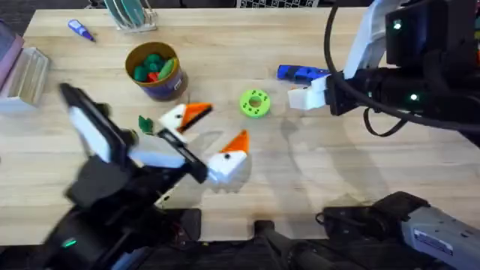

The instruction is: Pick up the gripper from the table and insert it into the empty holder that is missing its gripper. Then pick up a screw, insert it into the mounting hole, and use the screwdriver to tighten it. Finally, clean up the table by picking up the vegetable and placing it into the bucket.

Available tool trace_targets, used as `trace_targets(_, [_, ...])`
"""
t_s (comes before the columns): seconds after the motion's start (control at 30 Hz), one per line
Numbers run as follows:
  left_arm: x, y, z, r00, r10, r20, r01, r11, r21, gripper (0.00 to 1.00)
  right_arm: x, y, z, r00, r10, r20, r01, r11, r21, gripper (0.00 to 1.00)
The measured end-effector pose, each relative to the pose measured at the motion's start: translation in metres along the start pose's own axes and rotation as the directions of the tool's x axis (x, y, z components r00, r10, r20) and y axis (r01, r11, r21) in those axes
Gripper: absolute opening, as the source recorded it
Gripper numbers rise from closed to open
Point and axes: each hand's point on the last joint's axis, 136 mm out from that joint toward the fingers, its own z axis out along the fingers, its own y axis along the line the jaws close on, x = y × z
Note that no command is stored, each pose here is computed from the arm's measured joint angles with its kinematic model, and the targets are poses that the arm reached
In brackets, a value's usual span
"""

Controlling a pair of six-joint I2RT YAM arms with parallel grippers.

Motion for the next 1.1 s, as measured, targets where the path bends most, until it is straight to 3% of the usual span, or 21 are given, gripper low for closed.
trace_targets(0.07, [-0.012, 0.010, -0.012, 0.998, -0.047, -0.040, 0.043, 0.995, -0.092, 0.985, 0.000, 0.001, 0.000, 1.000, 0.007, 0.000, -0.007, 1.000, -0.006, 0.943])
trace_targets(0.17, [-0.030, 0.027, -0.034, 0.982, -0.140, -0.125, 0.105, 0.961, -0.257, 0.985, 0.000, 0.002, 0.000, 1.000, 0.008, -0.001, -0.008, 1.000, -0.013, 0.944])
trace_targets(0.3, [-0.051, 0.038, -0.048, 0.942, -0.220, -0.254, 0.103, 0.908, -0.405, 0.985, 0.000, 0.003, 0.000, 1.000, 0.011, -0.001, -0.011, 1.000, -0.017, 0.944])
trace_targets(0.43, [-0.062, 0.044, -0.046, 0.871, -0.276, -0.406, 0.051, 0.873, -0.486, 0.985, 0.000, 0.003, 0.000, 1.000, 0.011, -0.001, -0.011, 1.000, -0.019, 0.949])
trace_targets(0.57, [-0.071, 0.048, -0.025, 0.819, -0.305, -0.485, 0.016, 0.858, -0.514, 0.985, 0.000, 0.003, 0.000, 1.000, 0.013, -0.001, -0.013, 1.000, -0.019, 0.950])
trace_targets(0.67, [-0.059, 0.054, -0.016, 0.769, -0.329, -0.549, -0.019, 0.845, -0.534, 0.985, 0.001, 0.003, 0.000, 1.000, 0.014, -0.003, -0.014, 1.000, -0.019, 0.950])
trace_targets(0.73, [-0.046, 0.060, -0.017, 0.726, -0.374, -0.577, -0.030, 0.820, -0.571, 0.985, 0.002, 0.003, 0.000, 1.000, 0.014, -0.008, -0.014, 1.000, -0.018, 0.950])
trace_targets(0.83, [-0.027, 0.079, -0.026, 0.649, -0.517, -0.558, -0.015, 0.725, -0.689, 0.985, 0.006, 0.003, 0.000, 1.000, 0.017, -0.027, -0.017, 1.000, -0.017, 0.950])
trace_targets(0.97, [-0.007, 0.107, -0.044, 0.550, -0.693, -0.466, 0.007, 0.562, -0.827, 0.985, 0.009, 0.003, 0.000, 0.999, 0.017, -0.037, -0.018, 1.000, -0.016, 0.950])
trace_targets(1.03, [0.000, 0.119, -0.053, 0.515, -0.749, -0.416, 0.011, 0.491, -0.871, 0.985, 0.011, 0.003, 0.000, 0.999, 0.018, -0.045, -0.019, 1.000, -0.015, 0.950])
trace_targets(1.1, [0.002, 0.130, -0.060, 0.500, -0.787, -0.362, 0.021, 0.429, -0.903, 0.985, 0.012, 0.003, 0.000, 0.999, 0.019, -0.050, -0.020, 1.000, -0.014, 0.950])
